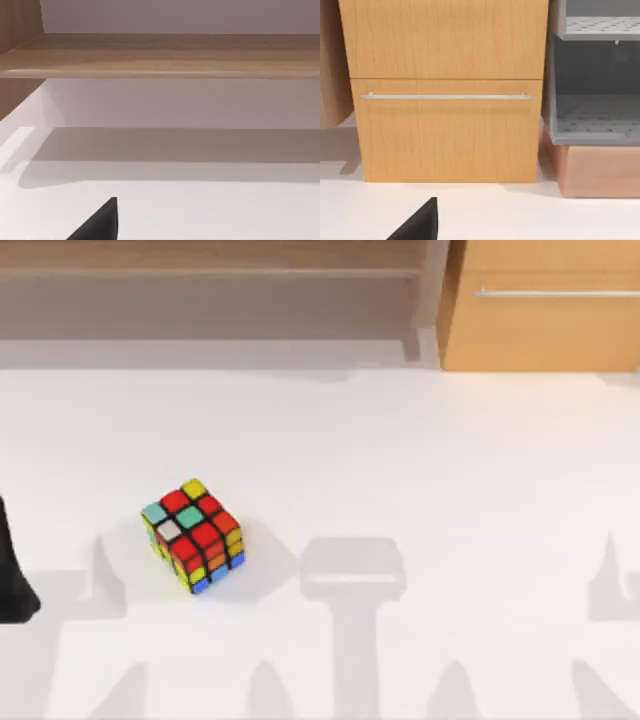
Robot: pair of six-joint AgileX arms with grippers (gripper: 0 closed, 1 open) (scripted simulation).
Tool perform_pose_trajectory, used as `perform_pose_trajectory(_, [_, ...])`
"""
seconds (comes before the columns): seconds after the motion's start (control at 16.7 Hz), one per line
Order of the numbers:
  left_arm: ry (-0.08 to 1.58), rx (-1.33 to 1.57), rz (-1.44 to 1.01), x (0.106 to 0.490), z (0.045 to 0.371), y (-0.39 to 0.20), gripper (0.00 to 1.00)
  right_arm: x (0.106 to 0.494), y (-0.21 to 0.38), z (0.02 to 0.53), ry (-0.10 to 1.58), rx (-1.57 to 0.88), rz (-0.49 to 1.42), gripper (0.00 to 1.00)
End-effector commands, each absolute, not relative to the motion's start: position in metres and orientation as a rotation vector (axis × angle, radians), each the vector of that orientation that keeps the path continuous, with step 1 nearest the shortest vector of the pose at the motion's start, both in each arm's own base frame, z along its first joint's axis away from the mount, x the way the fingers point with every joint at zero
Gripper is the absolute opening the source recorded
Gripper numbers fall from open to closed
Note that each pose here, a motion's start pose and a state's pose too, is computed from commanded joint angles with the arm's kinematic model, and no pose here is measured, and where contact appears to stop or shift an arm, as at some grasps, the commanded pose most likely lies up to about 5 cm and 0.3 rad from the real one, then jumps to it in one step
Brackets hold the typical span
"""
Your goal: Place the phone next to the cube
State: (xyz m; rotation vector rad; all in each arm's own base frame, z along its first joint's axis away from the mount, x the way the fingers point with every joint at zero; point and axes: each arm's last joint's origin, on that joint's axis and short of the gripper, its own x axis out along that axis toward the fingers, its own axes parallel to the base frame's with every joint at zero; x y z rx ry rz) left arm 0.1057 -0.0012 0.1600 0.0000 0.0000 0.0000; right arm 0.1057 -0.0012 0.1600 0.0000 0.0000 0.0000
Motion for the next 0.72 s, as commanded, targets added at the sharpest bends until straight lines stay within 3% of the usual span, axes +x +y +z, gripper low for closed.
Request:
perform_pose_trajectory(0.36, [0.0,0.0,0.0,0.106,0.16,-0.001,1.0,0.109,-0.004,0.169,0.112,0.006,-0.028,1.0])
perform_pose_trajectory(0.72, [0.0,0.0,0.0,0.106,0.16,-0.001,1.0,0.136,-0.017,0.186,0.567,0.051,-0.119,1.0])
